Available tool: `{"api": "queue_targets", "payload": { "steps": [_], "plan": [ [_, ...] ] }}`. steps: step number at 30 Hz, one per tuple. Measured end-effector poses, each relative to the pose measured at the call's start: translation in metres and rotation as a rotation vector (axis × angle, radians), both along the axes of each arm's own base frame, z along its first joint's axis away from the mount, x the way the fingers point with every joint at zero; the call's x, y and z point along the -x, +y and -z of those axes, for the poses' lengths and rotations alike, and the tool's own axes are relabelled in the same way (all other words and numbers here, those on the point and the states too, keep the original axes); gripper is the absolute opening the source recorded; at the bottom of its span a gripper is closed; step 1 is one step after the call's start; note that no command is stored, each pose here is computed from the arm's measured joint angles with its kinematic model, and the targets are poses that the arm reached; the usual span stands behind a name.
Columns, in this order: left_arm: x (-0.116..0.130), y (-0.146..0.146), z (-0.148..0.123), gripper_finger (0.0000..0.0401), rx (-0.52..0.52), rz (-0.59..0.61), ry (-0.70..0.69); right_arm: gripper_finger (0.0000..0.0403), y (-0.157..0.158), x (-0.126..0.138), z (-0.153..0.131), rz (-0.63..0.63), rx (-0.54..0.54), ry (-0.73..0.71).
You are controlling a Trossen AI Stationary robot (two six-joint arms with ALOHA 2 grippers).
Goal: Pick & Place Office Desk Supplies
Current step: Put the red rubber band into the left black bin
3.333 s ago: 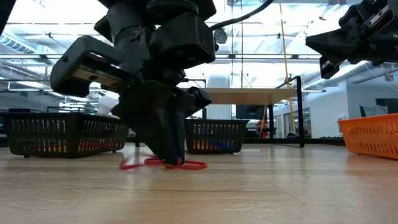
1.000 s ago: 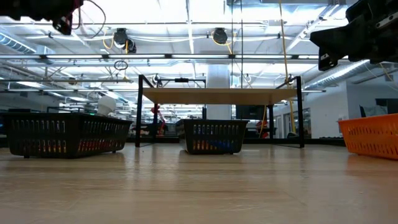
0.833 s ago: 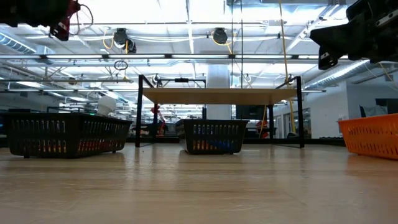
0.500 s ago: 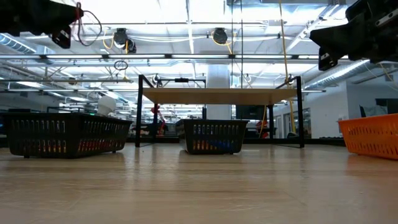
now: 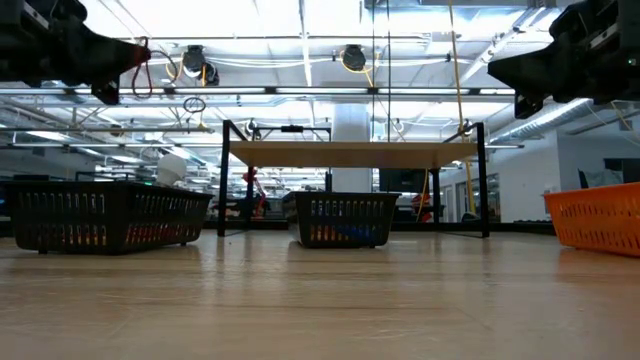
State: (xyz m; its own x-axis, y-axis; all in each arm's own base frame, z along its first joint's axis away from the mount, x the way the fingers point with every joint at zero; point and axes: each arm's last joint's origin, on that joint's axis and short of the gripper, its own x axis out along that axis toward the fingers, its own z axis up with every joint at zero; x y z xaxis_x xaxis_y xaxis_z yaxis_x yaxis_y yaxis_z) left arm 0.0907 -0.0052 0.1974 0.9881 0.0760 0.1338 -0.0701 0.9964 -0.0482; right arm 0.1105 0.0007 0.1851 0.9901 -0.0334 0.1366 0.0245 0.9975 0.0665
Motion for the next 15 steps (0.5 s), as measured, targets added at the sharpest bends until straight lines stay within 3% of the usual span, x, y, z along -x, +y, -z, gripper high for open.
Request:
{"api": "queue_targets", "payload": {
  "steps": [15],
  "plan": [
    [-0.0029,0.0001,0.0103,0.0000,0.037,-0.012,0.011,0.0000,0.0001,0.0000,-0.0001,-0.002,0.000,-0.001]
  ]
}}
